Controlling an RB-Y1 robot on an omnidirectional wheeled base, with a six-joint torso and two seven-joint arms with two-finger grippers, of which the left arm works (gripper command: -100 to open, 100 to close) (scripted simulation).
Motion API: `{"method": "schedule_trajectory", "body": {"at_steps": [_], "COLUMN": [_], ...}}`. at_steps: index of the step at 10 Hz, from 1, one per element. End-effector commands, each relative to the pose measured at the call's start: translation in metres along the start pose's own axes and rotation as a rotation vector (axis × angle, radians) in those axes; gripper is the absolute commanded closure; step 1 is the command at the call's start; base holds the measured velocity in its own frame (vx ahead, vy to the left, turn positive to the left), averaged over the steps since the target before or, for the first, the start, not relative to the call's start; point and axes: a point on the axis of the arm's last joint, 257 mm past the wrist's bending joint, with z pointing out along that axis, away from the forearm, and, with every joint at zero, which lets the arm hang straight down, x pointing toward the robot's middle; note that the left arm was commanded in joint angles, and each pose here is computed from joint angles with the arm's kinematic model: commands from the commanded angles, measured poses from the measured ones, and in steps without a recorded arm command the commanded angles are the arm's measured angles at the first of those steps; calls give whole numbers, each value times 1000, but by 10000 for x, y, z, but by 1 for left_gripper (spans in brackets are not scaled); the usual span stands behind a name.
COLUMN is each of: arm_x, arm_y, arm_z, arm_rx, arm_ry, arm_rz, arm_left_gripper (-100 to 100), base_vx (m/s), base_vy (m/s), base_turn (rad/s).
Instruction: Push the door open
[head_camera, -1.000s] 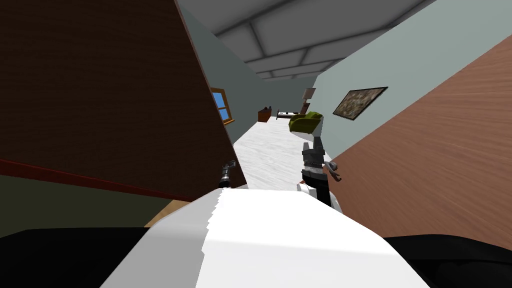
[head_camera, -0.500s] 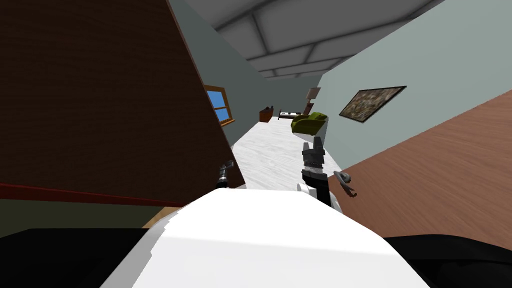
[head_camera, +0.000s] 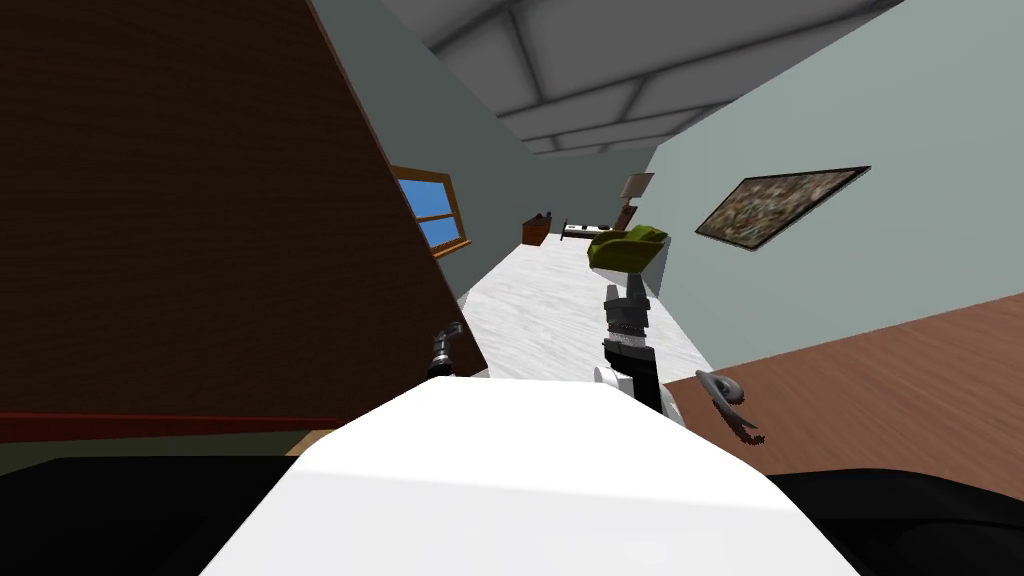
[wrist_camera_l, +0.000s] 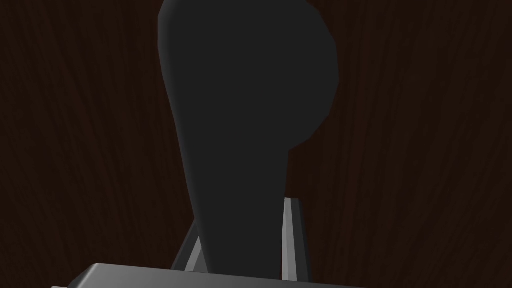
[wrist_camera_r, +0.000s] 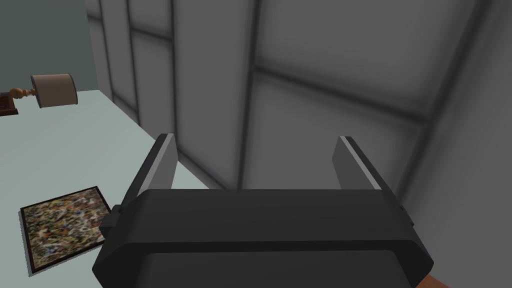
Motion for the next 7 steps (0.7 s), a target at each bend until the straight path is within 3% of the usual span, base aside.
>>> {"method": "schedule_trajectory", "body": {"at_steps": [1,7], "arm_x": [-164,-385], "arm_y": [-68,1], "arm_z": [48,-26], "arm_rx": [19,5], "arm_ry": [-35,-125], "arm_rz": [5,-29], "arm_left_gripper": [100,100], "base_vx": [190,210], "base_vy": [-47,-37], "base_turn": [66,78]}}
